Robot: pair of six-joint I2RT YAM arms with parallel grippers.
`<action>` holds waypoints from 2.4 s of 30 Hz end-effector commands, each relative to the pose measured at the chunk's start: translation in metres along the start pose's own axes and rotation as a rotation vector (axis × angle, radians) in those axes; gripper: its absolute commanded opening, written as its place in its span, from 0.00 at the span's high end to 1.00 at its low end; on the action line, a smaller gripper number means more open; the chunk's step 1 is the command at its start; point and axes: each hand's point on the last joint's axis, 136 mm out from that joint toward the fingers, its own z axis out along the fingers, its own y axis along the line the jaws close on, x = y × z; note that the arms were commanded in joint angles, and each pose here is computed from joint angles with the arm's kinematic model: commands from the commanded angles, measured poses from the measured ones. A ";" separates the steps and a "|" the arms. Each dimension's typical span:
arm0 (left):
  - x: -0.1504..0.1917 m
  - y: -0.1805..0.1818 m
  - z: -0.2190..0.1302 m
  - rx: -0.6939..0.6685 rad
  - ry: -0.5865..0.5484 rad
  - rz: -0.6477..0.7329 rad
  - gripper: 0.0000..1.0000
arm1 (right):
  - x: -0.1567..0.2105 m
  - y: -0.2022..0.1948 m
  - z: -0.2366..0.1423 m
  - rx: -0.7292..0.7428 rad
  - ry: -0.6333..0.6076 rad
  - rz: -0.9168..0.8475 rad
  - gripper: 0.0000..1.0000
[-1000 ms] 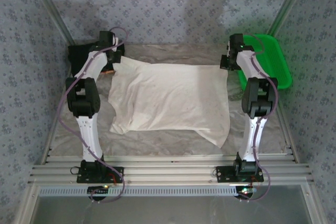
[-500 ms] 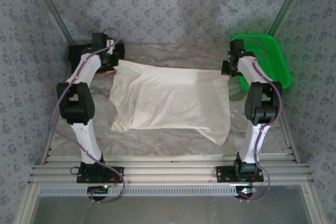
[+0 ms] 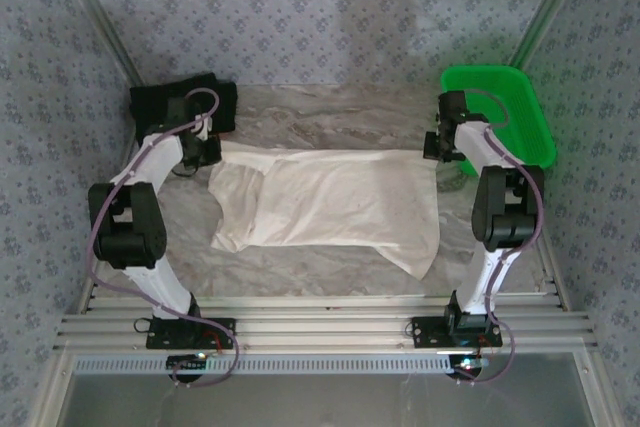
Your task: Fold and stack the t-shirts
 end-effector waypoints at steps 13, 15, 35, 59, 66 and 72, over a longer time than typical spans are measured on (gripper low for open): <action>0.034 -0.006 -0.011 0.071 0.044 -0.068 1.00 | 0.033 -0.015 -0.008 0.040 0.020 -0.001 1.00; 0.033 -0.015 -0.017 0.112 0.048 -0.083 1.00 | 0.031 -0.014 -0.007 0.036 0.002 0.000 1.00; 0.104 -0.019 0.002 0.156 0.263 -0.194 1.00 | 0.049 -0.011 0.011 0.038 0.045 -0.015 1.00; 0.125 -0.009 0.002 0.113 0.336 -0.203 1.00 | 0.053 -0.011 0.023 0.041 0.067 -0.019 1.00; 0.132 -0.002 0.020 0.089 0.345 -0.218 1.00 | 0.057 -0.012 0.027 0.048 0.082 -0.021 1.00; 0.115 -0.007 0.022 0.099 0.301 -0.227 0.96 | 0.053 -0.010 0.025 0.040 0.075 -0.005 0.87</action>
